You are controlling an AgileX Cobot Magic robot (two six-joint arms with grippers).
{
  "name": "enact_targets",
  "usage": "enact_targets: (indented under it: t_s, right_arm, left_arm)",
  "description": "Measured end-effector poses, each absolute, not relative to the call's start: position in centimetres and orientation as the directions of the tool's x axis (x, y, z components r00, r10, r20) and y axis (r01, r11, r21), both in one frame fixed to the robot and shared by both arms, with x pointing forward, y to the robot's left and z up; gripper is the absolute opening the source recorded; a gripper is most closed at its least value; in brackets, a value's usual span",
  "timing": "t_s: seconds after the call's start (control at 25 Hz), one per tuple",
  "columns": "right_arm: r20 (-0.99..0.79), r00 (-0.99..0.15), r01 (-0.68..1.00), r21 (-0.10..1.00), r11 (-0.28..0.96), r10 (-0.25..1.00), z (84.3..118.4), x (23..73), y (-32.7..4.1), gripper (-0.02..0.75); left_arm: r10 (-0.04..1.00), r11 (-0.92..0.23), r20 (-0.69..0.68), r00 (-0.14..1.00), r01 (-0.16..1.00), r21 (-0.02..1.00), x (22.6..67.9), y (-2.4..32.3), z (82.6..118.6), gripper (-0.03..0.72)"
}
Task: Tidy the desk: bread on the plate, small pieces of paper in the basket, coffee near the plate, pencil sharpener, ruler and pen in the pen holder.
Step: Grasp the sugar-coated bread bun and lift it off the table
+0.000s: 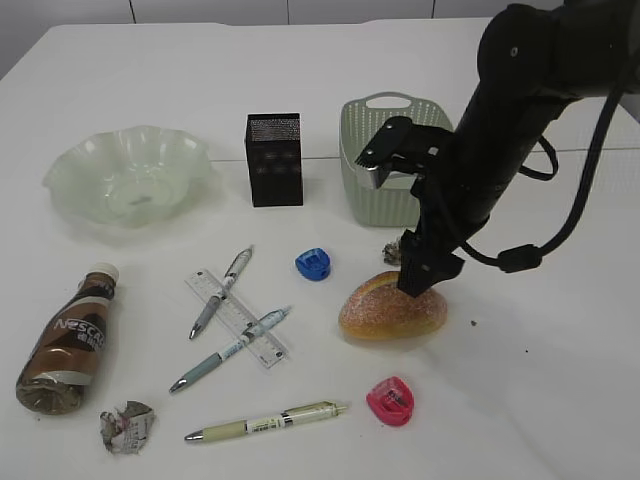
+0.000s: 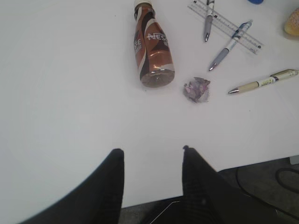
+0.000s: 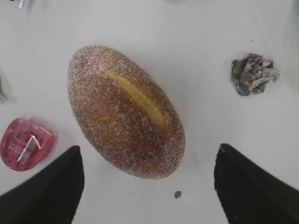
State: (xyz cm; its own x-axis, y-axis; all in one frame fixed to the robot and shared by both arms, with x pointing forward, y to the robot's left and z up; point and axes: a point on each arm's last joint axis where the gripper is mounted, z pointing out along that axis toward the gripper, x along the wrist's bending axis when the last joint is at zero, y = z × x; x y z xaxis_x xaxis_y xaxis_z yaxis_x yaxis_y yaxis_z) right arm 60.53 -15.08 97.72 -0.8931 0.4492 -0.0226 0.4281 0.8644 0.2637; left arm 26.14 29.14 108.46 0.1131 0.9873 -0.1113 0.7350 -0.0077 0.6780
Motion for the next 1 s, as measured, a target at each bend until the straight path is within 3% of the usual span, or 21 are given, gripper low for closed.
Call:
enact_targets:
  t_s: [1.0]
  right_arm:
    - [-0.002, -0.903, 0.422, 0.186, 0.887, 0.430, 94.0, 61.1, -15.1, 0.648]
  left_arm:
    - [0.988, -0.010, -0.105, 0.110, 0.735, 0.678, 26.1, 29.2, 108.5, 0.307]
